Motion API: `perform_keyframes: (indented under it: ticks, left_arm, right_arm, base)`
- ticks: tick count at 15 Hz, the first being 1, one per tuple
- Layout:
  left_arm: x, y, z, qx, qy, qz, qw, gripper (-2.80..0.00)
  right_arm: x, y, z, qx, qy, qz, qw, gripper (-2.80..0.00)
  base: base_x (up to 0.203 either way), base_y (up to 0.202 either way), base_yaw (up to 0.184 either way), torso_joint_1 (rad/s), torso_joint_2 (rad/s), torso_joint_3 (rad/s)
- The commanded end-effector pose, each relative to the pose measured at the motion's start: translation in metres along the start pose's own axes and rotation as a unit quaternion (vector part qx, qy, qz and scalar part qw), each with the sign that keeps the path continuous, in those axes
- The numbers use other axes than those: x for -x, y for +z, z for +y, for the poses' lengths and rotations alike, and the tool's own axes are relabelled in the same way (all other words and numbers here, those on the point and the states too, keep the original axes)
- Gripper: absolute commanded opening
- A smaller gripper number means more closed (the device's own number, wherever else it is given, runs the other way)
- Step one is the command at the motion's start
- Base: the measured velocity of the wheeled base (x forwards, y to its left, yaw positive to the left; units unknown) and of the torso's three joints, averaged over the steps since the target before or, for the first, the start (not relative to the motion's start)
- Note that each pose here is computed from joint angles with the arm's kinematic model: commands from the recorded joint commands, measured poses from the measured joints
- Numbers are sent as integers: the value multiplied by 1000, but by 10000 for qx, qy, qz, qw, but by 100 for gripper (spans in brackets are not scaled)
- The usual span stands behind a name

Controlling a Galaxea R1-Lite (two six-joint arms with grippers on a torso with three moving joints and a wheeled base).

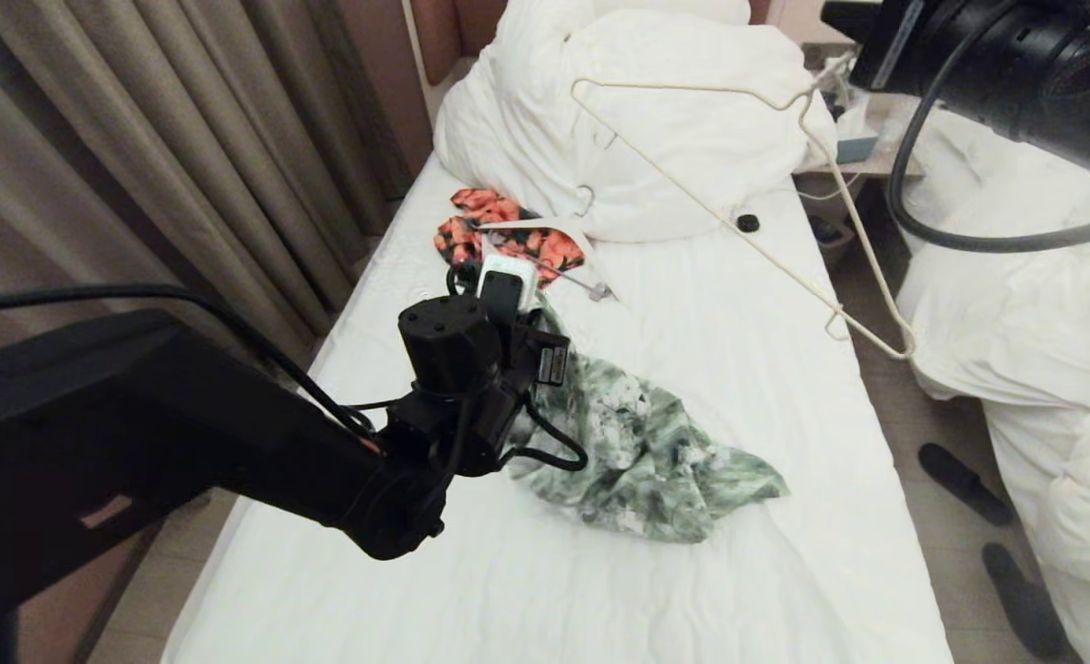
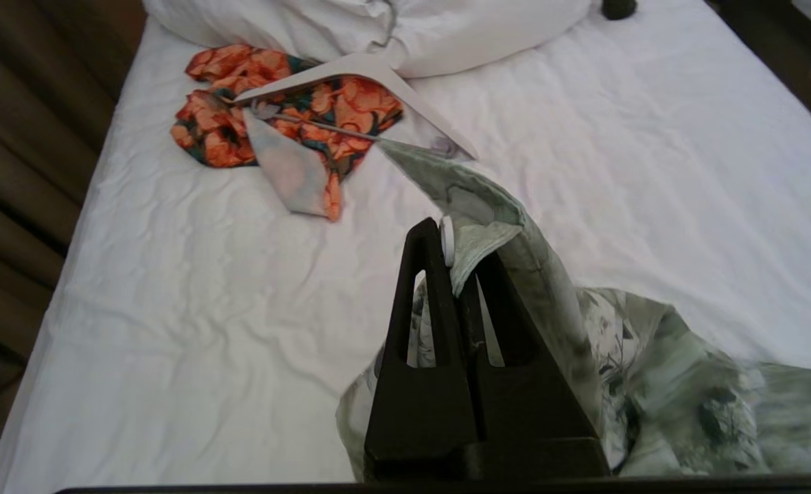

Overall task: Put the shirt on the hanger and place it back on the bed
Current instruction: Place the hanger on the bed

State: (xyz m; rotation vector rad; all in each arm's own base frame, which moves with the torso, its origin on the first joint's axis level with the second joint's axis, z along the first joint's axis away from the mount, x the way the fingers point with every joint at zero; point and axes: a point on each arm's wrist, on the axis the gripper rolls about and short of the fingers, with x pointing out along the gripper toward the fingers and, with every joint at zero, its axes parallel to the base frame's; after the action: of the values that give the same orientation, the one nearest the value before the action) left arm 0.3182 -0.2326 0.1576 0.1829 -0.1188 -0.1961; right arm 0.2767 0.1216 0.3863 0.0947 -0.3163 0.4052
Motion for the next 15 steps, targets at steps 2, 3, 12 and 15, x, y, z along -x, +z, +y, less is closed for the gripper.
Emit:
perform_keyframes:
  ticks: [2, 3, 12, 15]
  left_arm:
    - [0, -42, -7, -155, -9, 294, 9994, -280]
    - [2, -54, -8, -188, 1, 292, 9994, -280]
    - [73, -73, 22, -817, -59, 1047, 9911, 0]
    - [94, -83, 49, -833, 378, 1223, 9883, -280]
  right_arm:
    - [12, -6, -5, 49, -87, 160, 9998, -280]
    - [14, -7, -7, 83, -128, 188, 9997, -280]
    - [32, -36, -3, -372, -129, 1288, 9909, -280]
    - [38, -64, -2, -771, -188, 1904, 9785, -280]
  base:
    - [0, 0, 0, 0, 0, 0]
    - [0, 0, 0, 0, 0, 0]
    - [0, 0, 0, 0, 0, 0]
    - [0, 0, 0, 0, 0, 0]
